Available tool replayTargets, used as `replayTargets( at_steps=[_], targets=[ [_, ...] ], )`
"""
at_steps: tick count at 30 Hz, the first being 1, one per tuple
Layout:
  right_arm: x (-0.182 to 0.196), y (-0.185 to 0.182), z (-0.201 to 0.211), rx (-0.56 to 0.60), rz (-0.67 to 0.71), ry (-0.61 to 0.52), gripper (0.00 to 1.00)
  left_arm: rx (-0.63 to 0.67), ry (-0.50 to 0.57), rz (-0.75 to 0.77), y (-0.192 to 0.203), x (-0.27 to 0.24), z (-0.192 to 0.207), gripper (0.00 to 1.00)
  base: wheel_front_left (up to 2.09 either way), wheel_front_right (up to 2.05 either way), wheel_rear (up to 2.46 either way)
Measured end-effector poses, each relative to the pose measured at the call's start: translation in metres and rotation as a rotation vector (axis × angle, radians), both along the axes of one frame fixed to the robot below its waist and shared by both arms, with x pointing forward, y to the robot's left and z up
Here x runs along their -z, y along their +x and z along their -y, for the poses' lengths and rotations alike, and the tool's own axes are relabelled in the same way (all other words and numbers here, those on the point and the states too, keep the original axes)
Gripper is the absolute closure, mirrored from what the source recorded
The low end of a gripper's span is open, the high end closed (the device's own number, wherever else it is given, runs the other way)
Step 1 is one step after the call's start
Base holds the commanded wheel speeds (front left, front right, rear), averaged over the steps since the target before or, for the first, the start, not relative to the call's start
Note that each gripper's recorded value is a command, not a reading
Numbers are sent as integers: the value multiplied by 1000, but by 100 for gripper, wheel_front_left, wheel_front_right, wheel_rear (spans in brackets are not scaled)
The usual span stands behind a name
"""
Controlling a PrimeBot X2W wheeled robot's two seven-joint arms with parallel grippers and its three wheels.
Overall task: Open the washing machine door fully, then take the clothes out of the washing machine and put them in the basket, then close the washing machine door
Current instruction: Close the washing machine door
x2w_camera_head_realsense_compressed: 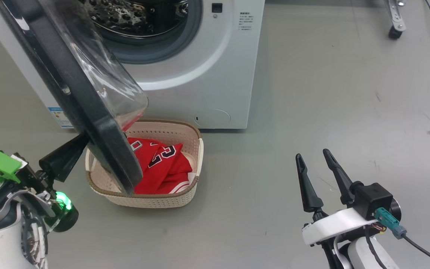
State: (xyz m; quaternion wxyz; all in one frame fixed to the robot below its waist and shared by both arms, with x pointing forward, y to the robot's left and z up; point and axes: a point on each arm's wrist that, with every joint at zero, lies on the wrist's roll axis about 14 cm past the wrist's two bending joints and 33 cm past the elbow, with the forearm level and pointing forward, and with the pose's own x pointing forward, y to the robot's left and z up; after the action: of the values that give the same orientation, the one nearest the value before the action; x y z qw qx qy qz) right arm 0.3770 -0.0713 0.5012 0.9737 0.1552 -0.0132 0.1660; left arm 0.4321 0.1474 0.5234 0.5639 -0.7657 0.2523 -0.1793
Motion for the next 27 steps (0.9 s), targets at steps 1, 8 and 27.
replayTargets(
  at_steps=[1,8,27],
  targets=[
    [0,0,4,14,-2,-2,0,8,0,-2,2,1,5,100,0,0,0],
    [1,-6,28,91,-8,2,0,40,-2,-21,18,7,31,100,0,0,0],
    [5,-26,87,291,-37,8,0,-13,-47,-95,72,21,87,100,0,0,0]
  ],
)
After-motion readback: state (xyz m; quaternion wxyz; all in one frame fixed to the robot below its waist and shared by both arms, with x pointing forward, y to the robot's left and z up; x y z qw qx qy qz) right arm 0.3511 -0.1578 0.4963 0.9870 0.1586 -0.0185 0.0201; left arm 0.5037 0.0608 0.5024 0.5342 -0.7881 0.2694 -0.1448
